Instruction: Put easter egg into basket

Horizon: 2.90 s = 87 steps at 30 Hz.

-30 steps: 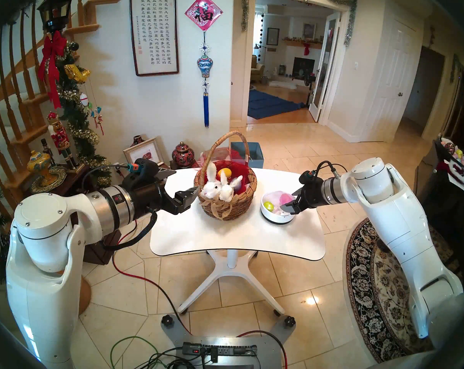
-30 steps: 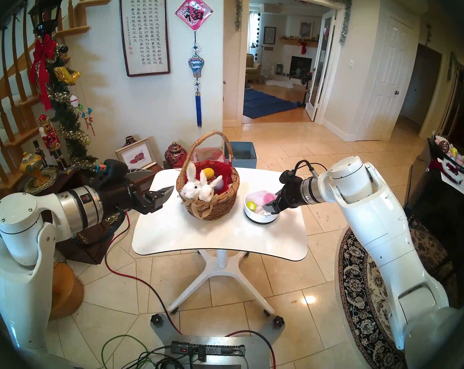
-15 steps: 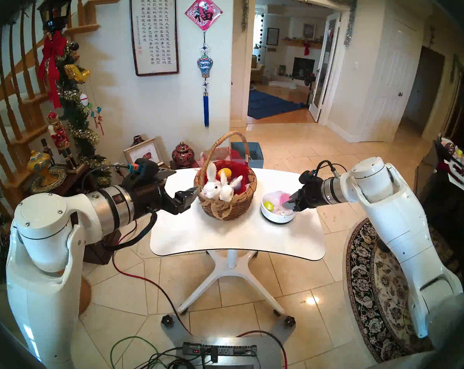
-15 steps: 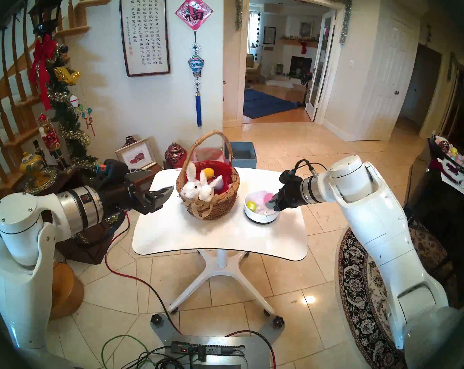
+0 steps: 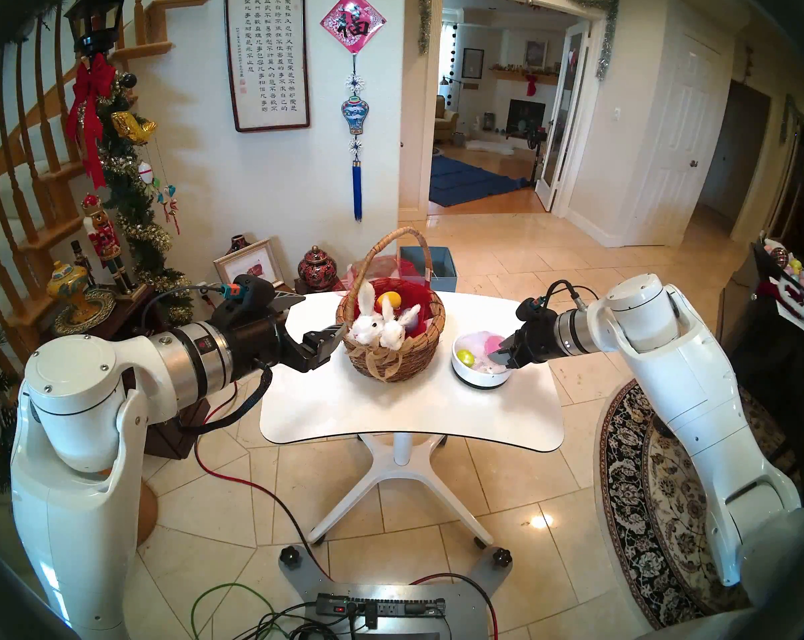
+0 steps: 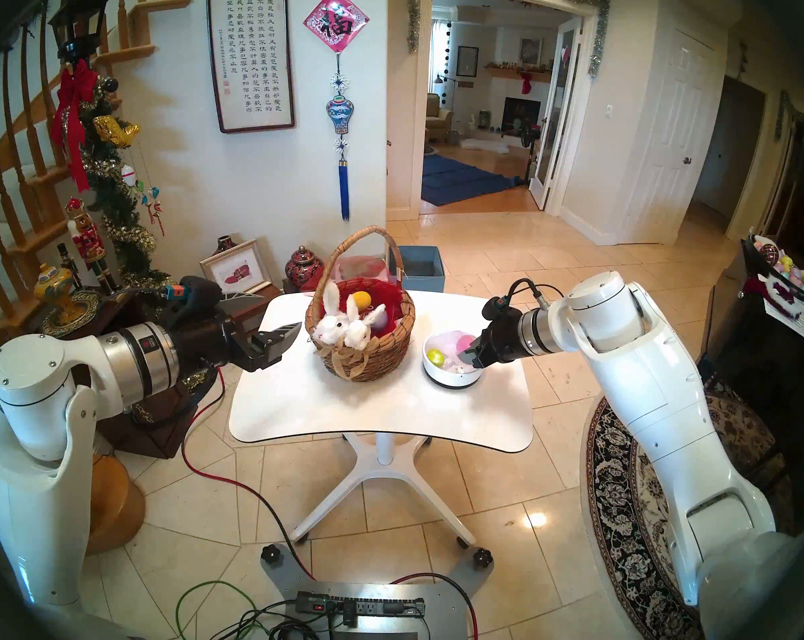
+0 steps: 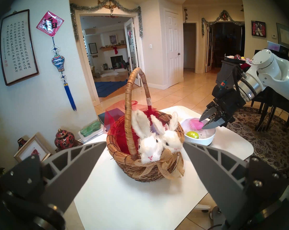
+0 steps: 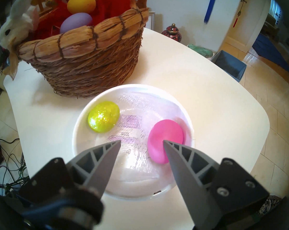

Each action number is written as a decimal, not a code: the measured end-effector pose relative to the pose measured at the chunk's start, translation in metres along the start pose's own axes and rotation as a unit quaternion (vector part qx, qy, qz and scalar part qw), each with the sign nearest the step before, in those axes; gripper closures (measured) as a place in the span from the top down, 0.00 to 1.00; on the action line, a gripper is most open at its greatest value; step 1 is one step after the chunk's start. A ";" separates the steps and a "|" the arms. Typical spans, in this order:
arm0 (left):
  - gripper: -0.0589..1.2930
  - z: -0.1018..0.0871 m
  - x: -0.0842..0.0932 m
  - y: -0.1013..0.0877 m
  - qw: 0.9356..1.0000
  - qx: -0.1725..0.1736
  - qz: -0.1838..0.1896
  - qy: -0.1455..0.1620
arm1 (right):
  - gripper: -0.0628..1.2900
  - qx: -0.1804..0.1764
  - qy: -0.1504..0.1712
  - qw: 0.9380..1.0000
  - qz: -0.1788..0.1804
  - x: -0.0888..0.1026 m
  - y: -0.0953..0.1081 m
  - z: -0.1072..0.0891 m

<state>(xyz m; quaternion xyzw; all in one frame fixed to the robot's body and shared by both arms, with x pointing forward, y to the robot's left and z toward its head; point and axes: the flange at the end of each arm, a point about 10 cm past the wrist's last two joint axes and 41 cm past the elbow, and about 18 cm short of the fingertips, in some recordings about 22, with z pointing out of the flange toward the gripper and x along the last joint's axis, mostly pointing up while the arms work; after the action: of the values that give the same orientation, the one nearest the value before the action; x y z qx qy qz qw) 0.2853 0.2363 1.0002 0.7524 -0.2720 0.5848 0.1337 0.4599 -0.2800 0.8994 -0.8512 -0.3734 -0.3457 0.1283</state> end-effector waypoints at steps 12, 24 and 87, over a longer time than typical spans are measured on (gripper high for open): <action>0.98 0.000 0.000 0.000 1.000 0.000 0.000 0.000 | 0.57 -0.009 -0.005 1.000 -0.015 0.003 0.000 0.004; 0.98 0.000 0.000 0.000 1.000 0.000 0.000 0.000 | 0.57 -0.021 -0.015 0.999 -0.044 0.007 -0.004 0.006; 0.98 0.000 0.000 0.000 1.000 0.000 0.000 0.000 | 0.71 -0.019 -0.020 0.998 -0.062 0.002 -0.009 0.017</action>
<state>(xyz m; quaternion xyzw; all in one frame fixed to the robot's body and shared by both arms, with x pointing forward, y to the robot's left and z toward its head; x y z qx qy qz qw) 0.2853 0.2364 1.0001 0.7525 -0.2721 0.5848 0.1333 0.4625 -0.2648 0.8884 -0.8355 -0.4214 -0.3428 0.0823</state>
